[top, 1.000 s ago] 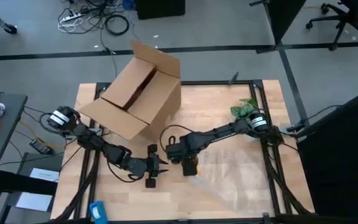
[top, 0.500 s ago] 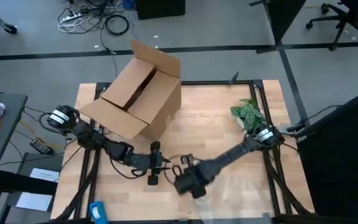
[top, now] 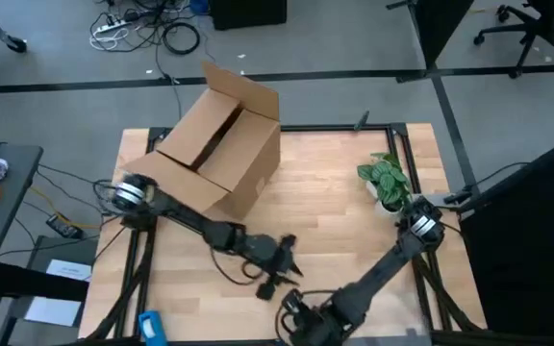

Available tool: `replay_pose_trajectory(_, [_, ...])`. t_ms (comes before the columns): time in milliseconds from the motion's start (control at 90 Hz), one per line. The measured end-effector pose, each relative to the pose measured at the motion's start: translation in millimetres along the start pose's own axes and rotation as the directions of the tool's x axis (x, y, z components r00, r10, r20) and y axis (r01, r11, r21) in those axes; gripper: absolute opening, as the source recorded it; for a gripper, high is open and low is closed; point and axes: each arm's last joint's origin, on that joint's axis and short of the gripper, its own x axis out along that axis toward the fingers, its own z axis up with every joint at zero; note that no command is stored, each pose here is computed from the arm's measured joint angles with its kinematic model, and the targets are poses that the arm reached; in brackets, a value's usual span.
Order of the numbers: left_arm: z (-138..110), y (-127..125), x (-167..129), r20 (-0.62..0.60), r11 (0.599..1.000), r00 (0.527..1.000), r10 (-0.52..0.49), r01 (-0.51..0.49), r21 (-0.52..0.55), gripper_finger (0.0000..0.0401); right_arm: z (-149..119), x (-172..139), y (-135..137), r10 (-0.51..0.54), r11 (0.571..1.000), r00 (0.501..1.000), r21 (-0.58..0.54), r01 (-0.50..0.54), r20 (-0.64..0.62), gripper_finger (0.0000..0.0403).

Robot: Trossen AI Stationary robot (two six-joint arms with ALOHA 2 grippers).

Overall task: Wrap mug
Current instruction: Wrap the yellow mug with the bubble wrap

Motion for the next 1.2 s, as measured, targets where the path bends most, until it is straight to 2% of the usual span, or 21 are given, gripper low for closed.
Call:
replay_pose_trajectory(144, [6, 8, 42, 0.023, 0.993, 0.993, -0.112, 0.111, 0.039, 0.011, 3, -4, 19, 0.107, 0.993, 0.994, -0.059, -0.106, 0.021, 0.0003])
replay_pose_trajectory(311, [17, 22, 70, 0.078, 0.973, 0.974, -0.214, 0.205, 0.103, 0.011, 3, -6, 27, 0.176, 0.977, 0.984, -0.13, -0.172, 0.025, 0.0003])
replay_pose_trajectory(422, [13, 31, 69, -0.004, 0.968, 0.968, -0.249, 0.249, 0.033, 0.011, 0, -11, 25, 0.179, 0.975, 0.984, -0.134, -0.179, -0.014, 0.0003])
replay_pose_trajectory(578, [22, 29, 48, -0.152, 0.979, 0.968, -0.201, 0.202, -0.011, 0.011, 5, -19, 21, 0.177, 0.974, 0.984, -0.144, -0.177, -0.013, 0.0003])
replay_pose_trajectory(711, [29, 14, 27, -0.299, 0.986, 0.939, -0.168, 0.163, -0.043, 0.0104, 5, -38, 14, 0.133, 0.977, 0.986, -0.156, -0.147, -0.101, 0.0003])
replay_pose_trajectory(800, [29, -4, 14, -0.413, 0.986, 0.895, -0.169, 0.145, -0.088, 0.0095, -1, -53, 3, 0.049, 0.982, 0.975, -0.167, -0.087, -0.216, 0.0003])
replay_pose_trajectory(922, [32, -35, -6, -0.539, 0.984, 0.826, -0.167, 0.111, -0.136, 0.0082, -6, -70, -20, -0.048, 0.984, 0.95, -0.176, -0.008, -0.309, 0.0003])
replay_pose_trajectory(989, [35, -50, -18, -0.58, 0.983, 0.799, -0.158, 0.074, -0.166, 0.0076, -8, -78, -32, -0.054, 0.978, 0.944, -0.206, -0.016, -0.327, 0.0003])
replay_pose_trajectory(1078, [40, -68, -37, -0.61, 0.984, 0.783, -0.12, 0.011, -0.179, 0.0068, -9, -85, -49, -0.092, 0.972, 0.942, -0.234, 0.015, -0.323, 0.0003])
replay_pose_trajectory(1200, [42, -94, -64, -0.629, 0.978, 0.775, -0.056, -0.085, -0.191, 0.006, -21, -96, -81, -0.124, 0.97, 0.915, -0.24, 0.031, -0.384, 0.0003])
